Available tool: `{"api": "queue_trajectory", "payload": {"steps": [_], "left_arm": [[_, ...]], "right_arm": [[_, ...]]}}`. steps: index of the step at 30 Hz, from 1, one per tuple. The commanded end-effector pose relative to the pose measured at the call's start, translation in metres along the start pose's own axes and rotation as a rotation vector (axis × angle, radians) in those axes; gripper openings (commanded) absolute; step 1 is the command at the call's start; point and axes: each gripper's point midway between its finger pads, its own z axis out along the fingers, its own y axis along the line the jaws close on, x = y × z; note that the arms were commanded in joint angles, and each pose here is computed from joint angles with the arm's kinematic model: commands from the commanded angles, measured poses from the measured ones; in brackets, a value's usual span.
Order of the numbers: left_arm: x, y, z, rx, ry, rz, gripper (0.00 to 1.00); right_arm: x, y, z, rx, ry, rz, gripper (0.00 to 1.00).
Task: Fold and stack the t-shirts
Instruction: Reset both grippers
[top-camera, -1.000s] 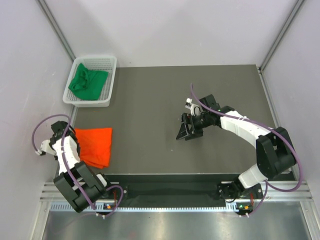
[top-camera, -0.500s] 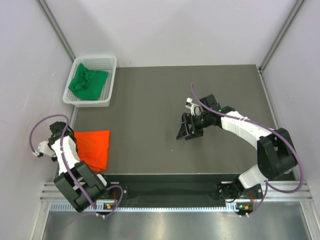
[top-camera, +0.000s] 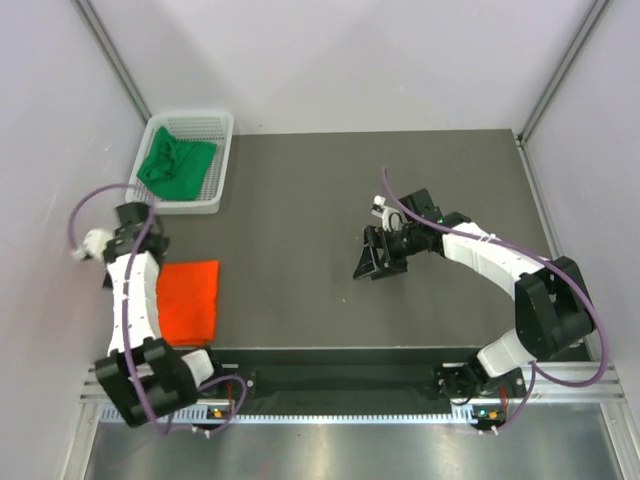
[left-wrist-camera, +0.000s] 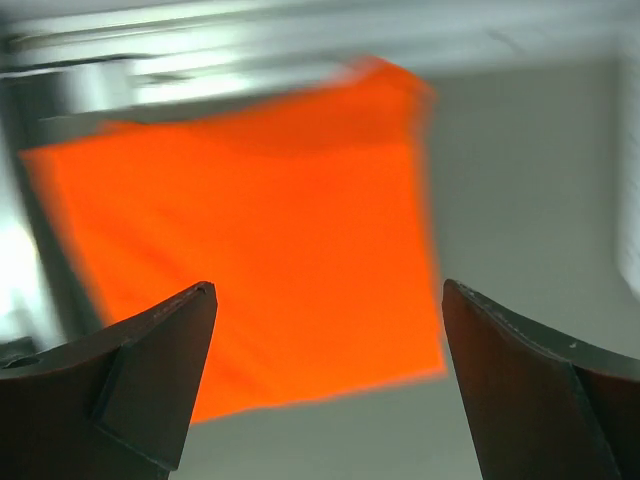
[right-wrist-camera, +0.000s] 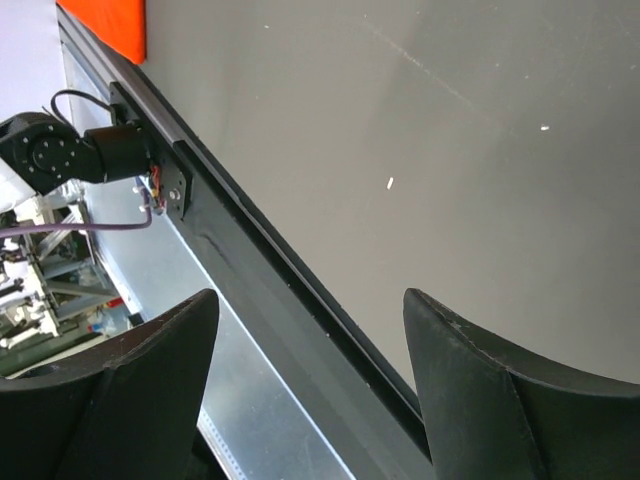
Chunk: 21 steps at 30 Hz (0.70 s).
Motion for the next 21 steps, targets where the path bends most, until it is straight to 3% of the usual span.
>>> {"api": "queue_trajectory", "payload": {"steps": [1, 4, 6, 8, 9, 11, 13, 20, 21], "left_arm": [[0.036, -0.085, -0.057, 0.329, 0.013, 0.095, 0.98], [0.088, -0.127, -0.095, 0.515, 0.106, 0.211, 0.98], [0.152, -0.142, -0.137, 0.657, 0.186, 0.388, 0.99], [0.213, -0.142, -0.173, 0.815, 0.282, 0.504, 0.98], [0.243, -0.136, -0.195, 0.910, 0.400, 0.554, 0.98], [0.276, -0.131, -0.242, 1.125, 0.531, 0.557, 0.98], [0.308, -0.096, -0.246, 1.181, 0.668, 0.626, 0.98], [0.312, -0.034, -0.269, 1.450, 0.853, 0.679, 0.98], [0.318, -0.020, -0.256, 1.446, 0.873, 0.691, 0.98]], "right_arm": [[-0.007, 0.008, -0.011, 0.000, -0.050, -0.043, 0.75], [-0.009, 0.005, -0.015, 0.025, -0.080, -0.020, 0.75], [-0.008, 0.001, -0.017, 0.047, -0.120, 0.019, 0.75], [-0.013, 0.004, -0.022, 0.044, -0.189, 0.054, 0.75], [-0.003, -0.006, -0.018, 0.062, -0.194, 0.094, 0.75], [-0.007, -0.001, -0.021, 0.031, -0.273, 0.137, 0.75], [0.011, -0.019, -0.015, 0.053, -0.294, 0.203, 0.76], [0.039, -0.065, -0.027, 0.218, -0.477, 0.315, 0.80], [0.044, -0.079, -0.027, 0.264, -0.500, 0.321, 0.81]]}}
